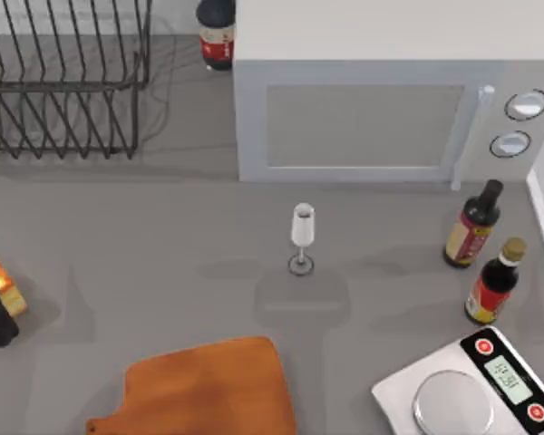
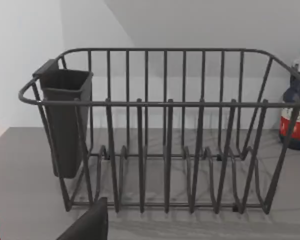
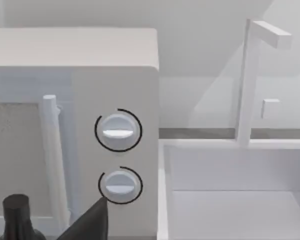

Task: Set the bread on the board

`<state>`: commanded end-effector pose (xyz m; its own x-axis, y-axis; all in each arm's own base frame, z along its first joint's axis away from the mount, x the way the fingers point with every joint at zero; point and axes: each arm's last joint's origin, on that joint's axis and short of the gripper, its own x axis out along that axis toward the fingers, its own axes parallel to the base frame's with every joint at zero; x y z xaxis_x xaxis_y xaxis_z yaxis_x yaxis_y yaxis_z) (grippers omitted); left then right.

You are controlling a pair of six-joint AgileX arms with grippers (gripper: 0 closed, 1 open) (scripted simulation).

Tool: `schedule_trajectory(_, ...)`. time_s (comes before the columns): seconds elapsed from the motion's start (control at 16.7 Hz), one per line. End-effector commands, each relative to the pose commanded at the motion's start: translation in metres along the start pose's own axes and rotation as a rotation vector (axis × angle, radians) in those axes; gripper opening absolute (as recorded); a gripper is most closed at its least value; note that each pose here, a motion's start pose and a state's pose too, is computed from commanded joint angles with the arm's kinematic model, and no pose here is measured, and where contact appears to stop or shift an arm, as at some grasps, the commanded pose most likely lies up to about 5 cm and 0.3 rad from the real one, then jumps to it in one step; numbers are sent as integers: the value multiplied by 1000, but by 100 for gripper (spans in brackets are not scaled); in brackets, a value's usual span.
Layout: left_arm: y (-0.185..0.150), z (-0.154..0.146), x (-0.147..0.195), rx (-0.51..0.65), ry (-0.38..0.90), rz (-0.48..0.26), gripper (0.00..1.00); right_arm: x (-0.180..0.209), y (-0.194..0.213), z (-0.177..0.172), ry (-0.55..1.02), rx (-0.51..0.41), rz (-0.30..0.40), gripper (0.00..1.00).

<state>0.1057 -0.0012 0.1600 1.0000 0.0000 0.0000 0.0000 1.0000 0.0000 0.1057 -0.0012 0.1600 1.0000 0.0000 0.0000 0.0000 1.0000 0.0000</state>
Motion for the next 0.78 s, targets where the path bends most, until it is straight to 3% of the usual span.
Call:
schedule_trajectory(0.24, 0, 5, 0, 30, 32, 4, 100, 0, 0, 0, 0, 0, 0, 100)
schedule_trajectory(0.42, 1, 24, 3, 128, 145, 3, 100, 0, 0, 0, 0, 0, 0, 100)
schedule_trajectory(0.6, 3, 49, 17, 266, 337, -27, 100, 0, 0, 0, 0, 0, 0, 100)
schedule_trajectory(0.78, 5, 69, 49, 416, 608, -109, 100, 0, 0, 0, 0, 0, 0, 100)
